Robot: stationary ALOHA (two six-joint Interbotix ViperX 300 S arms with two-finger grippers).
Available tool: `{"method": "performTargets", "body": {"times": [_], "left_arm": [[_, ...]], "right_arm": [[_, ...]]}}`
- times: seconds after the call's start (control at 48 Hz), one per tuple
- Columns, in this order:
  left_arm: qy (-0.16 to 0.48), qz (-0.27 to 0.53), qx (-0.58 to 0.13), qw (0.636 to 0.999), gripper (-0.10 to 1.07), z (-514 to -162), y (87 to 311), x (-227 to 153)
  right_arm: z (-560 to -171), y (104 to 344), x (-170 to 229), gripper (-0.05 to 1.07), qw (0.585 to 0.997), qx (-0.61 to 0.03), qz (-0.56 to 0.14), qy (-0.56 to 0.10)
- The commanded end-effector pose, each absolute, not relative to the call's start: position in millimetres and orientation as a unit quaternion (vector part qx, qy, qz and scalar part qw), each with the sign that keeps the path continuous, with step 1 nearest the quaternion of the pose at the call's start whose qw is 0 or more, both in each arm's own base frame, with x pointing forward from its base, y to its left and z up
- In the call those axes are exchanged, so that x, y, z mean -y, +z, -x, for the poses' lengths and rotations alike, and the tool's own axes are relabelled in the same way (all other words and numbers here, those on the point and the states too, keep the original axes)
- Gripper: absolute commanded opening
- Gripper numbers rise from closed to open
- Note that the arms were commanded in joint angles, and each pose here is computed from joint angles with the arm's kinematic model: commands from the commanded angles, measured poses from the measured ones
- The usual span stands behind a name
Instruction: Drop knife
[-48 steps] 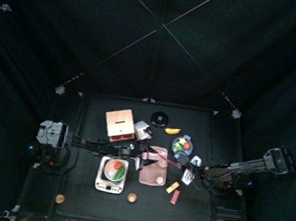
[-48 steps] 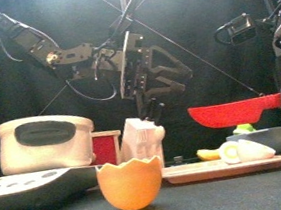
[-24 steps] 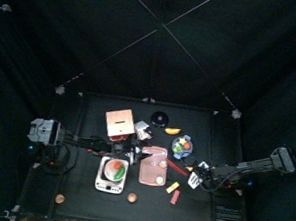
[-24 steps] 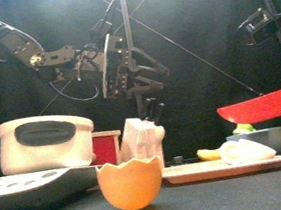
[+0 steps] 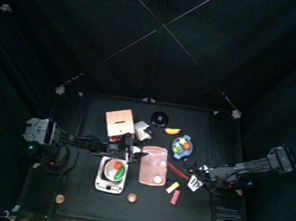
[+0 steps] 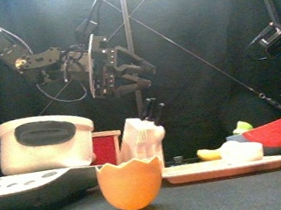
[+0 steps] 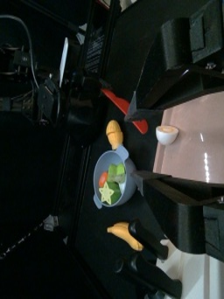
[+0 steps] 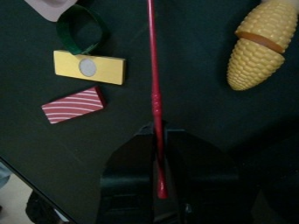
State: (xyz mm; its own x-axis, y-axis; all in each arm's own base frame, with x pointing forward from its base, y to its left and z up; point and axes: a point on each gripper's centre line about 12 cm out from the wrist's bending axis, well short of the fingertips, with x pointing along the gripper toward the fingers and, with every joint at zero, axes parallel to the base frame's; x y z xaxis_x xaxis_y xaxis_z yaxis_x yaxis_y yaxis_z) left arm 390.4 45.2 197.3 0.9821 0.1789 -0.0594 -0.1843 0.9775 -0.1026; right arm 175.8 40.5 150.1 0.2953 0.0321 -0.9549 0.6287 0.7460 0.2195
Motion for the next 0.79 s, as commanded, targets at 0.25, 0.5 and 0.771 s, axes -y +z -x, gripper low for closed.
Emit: {"method": "performTargets", "body": {"times": [0.25, 0.5, 0.771], "left_arm": [[0.094, 0.058, 0.004, 0.994, 0.85, -385, 213, -46], [0.113, 0.072, 0.005, 0.991, 0.85, -369, 210, -49], [0.115, 0.074, -0.005, 0.991, 0.85, -362, 203, -48]], "right_arm": [[-189, 156, -31, 0.76, 0.776, -0.539, -0.257, -0.204], [-212, 168, -19, 0.76, 0.826, -0.500, -0.167, -0.198], [-251, 176, -17, 0.76, 0.875, -0.450, -0.078, -0.160]]}}
